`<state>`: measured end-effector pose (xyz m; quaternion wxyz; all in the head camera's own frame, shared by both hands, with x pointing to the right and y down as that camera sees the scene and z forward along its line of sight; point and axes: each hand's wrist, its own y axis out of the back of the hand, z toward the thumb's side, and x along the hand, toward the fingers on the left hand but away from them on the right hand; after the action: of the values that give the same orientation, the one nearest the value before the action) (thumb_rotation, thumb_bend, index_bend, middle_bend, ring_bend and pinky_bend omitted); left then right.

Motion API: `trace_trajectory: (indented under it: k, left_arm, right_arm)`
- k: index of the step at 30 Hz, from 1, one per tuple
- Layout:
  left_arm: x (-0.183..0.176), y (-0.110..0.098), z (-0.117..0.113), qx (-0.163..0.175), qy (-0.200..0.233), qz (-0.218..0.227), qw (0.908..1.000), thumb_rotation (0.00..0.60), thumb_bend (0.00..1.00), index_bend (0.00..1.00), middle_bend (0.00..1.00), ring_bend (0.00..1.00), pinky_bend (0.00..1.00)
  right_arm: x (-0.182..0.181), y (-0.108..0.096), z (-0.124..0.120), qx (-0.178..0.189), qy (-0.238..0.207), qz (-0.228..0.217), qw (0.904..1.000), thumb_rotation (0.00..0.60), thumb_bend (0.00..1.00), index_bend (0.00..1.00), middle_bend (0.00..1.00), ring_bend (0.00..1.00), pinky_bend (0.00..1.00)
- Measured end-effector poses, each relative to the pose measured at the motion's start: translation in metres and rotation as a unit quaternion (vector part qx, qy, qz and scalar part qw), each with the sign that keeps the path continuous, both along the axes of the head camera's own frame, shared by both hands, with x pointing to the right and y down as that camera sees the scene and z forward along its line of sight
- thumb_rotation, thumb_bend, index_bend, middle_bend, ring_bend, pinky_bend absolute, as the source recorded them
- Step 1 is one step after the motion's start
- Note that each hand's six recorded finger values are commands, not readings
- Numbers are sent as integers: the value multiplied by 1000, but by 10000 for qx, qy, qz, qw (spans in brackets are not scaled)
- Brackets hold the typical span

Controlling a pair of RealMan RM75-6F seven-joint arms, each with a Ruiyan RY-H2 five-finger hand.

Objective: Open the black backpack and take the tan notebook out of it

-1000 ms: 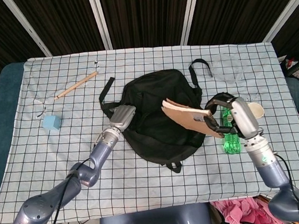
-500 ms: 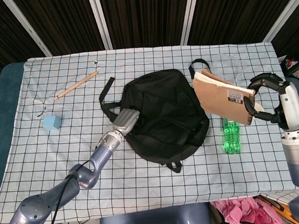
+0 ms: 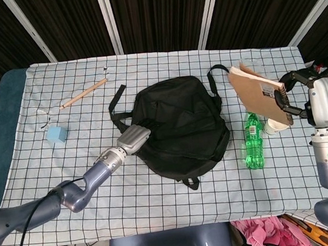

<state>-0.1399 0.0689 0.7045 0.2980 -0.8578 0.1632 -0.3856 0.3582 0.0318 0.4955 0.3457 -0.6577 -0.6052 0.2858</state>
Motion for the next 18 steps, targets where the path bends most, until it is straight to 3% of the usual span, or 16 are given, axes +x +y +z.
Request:
trace_trajectory:
  k: [4, 11, 18]
  left_arm:
    - [-22, -4, -27, 114, -107, 13, 9999, 600, 105, 21, 97, 0, 0]
    - [-75, -20, -72, 604, -326, -306, 9972, 600, 118, 43, 106, 0, 0]
    - [-124, -29, -89, 940, -447, -733, 9919, 600, 121, 71, 119, 0, 0]
  right_arm:
    - [-8, -4, 10, -8, 128, -24, 9999, 600, 632, 884, 680, 588, 379]
    - [-27, -16, 32, 77, 489, -82, 9987, 600, 640, 888, 681, 588, 379]
    - [-71, -11, 69, 18, 1068, -529, 9929, 600, 641, 888, 680, 588, 379]
